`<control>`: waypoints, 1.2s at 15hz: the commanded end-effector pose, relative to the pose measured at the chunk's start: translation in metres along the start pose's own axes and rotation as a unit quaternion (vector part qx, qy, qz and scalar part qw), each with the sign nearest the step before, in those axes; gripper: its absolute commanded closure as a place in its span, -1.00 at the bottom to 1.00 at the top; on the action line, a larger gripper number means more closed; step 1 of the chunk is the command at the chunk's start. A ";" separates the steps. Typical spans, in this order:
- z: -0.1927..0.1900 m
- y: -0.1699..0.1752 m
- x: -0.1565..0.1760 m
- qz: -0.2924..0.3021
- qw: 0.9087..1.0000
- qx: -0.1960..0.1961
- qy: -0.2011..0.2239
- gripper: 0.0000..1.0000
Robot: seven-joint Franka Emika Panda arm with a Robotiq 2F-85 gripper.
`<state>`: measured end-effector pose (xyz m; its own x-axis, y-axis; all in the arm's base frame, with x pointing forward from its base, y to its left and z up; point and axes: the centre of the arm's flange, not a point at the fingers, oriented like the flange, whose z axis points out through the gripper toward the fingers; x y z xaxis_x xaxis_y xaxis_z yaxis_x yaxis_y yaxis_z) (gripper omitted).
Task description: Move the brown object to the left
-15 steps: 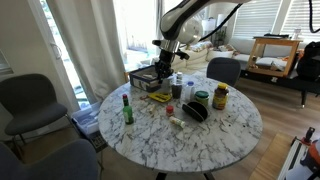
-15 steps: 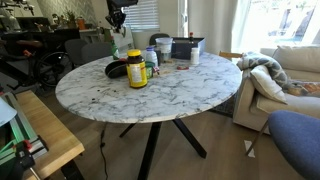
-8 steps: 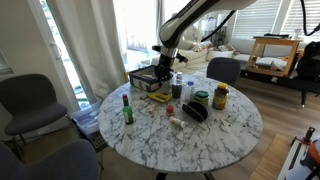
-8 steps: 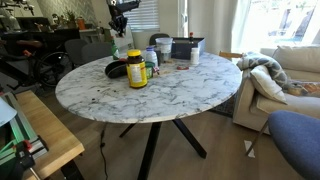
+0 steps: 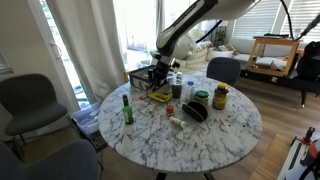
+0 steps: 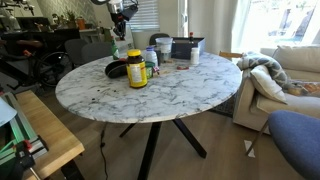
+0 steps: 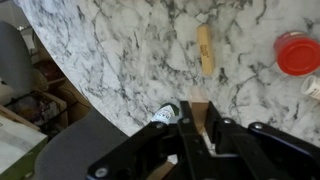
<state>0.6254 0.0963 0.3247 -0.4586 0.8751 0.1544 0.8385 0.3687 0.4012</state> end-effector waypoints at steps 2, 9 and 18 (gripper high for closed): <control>0.052 -0.005 -0.032 -0.115 0.992 0.003 0.055 0.91; 0.059 -0.011 -0.064 -0.098 0.995 0.031 -0.001 0.65; 0.049 0.040 -0.085 -0.202 0.953 0.225 0.024 0.91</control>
<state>0.6729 0.0495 0.2693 -0.7540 0.6545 0.0556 0.6566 0.7484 0.0941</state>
